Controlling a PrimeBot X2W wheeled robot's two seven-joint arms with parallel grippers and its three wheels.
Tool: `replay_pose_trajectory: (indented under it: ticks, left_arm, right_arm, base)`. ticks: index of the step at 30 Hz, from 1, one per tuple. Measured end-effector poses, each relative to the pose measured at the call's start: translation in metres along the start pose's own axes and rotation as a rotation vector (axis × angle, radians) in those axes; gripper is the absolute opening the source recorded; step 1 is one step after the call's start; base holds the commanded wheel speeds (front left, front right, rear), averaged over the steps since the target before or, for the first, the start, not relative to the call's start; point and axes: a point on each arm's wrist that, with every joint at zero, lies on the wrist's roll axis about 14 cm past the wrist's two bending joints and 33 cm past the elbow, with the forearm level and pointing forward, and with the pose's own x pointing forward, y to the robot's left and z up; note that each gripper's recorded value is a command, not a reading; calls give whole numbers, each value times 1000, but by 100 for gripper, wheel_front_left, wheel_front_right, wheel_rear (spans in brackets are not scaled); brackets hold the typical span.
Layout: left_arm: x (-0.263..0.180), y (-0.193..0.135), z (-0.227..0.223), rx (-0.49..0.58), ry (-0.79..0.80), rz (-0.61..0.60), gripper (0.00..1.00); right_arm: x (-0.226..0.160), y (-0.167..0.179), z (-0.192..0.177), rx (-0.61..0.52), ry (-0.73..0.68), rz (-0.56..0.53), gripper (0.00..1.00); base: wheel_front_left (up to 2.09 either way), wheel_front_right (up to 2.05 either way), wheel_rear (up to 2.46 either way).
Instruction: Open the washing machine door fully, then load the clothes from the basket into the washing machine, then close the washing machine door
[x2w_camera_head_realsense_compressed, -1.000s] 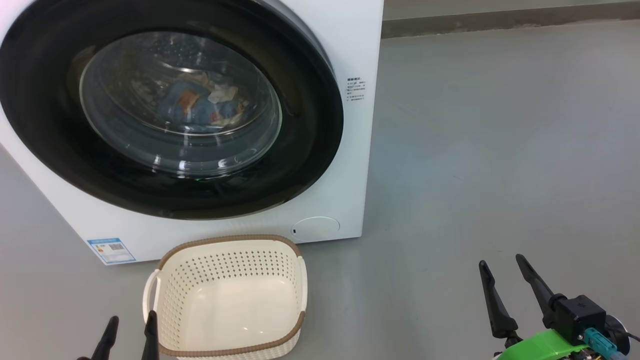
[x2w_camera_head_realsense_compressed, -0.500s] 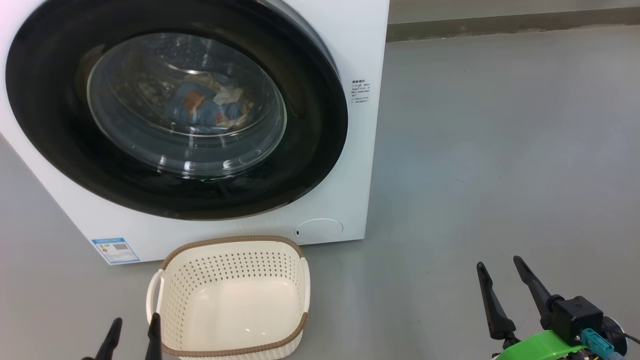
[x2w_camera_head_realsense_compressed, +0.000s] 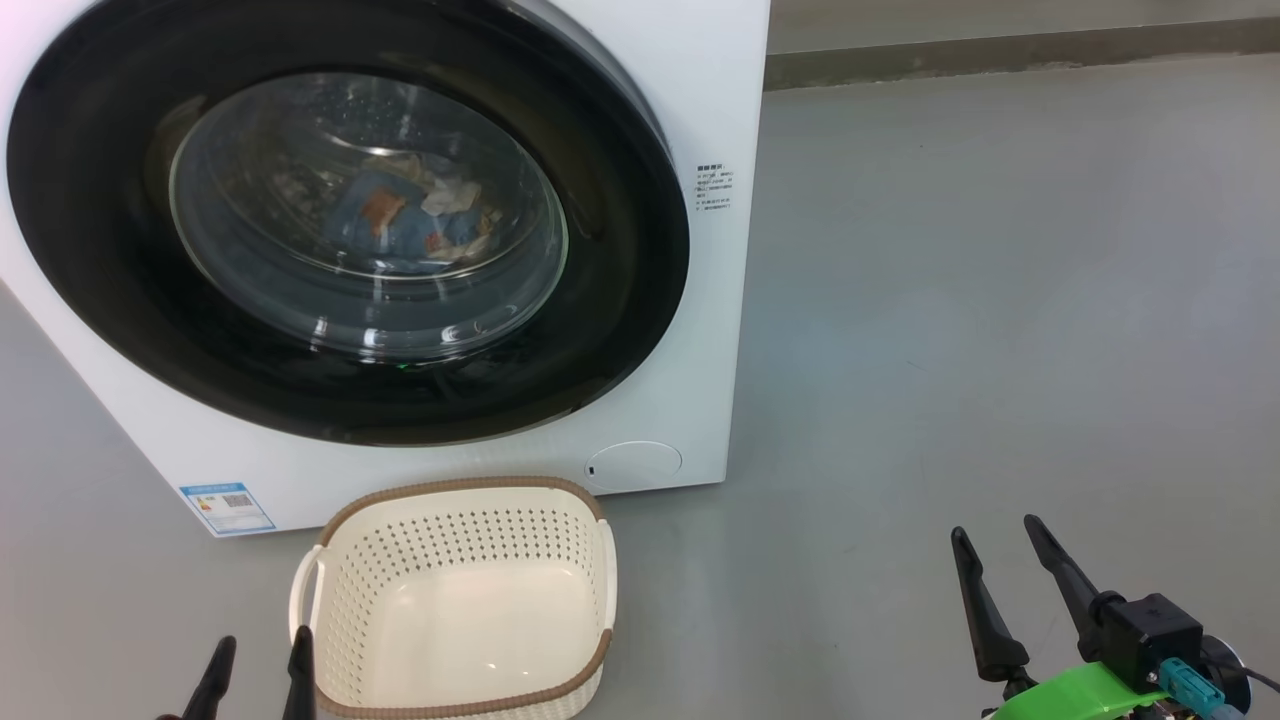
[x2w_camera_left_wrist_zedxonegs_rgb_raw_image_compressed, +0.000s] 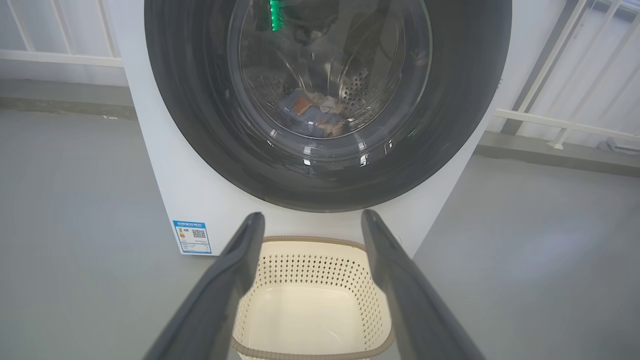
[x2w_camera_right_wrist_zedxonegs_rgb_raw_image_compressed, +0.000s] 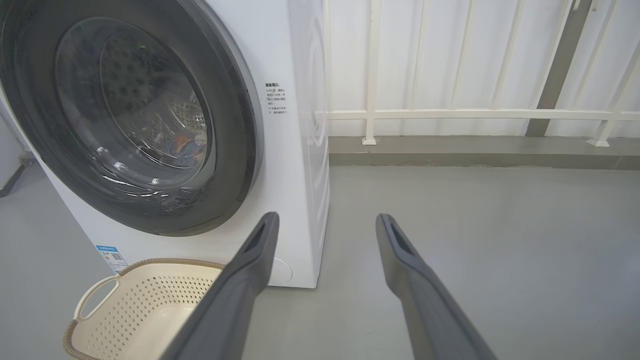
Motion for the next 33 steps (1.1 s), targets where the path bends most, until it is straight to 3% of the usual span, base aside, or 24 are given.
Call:
replay_pose_trajectory:
  ticks: [1, 2, 10, 33]
  left_arm:
    - [0, 0, 0, 2, 0, 0, 100]
    - [0, 0, 0, 5, 0, 0, 0]
    - [-13, -6, -34, -55, 98, 25, 0]
    - [-10, 3, -37, -280, 119, 97, 0]
  right_arm:
    - [0, 0, 0, 0, 0, 0, 100]
    - [0, 0, 0, 0, 0, 1, 0]
    - [-14, -2, -35, 22, 113, -15, 0]
    - [-14, -12, -41, 287, 141, -99, 0]
  base:
    - [0, 0, 0]
    - [0, 0, 0]
    - [0, 0, 0]
    - [0, 0, 0]
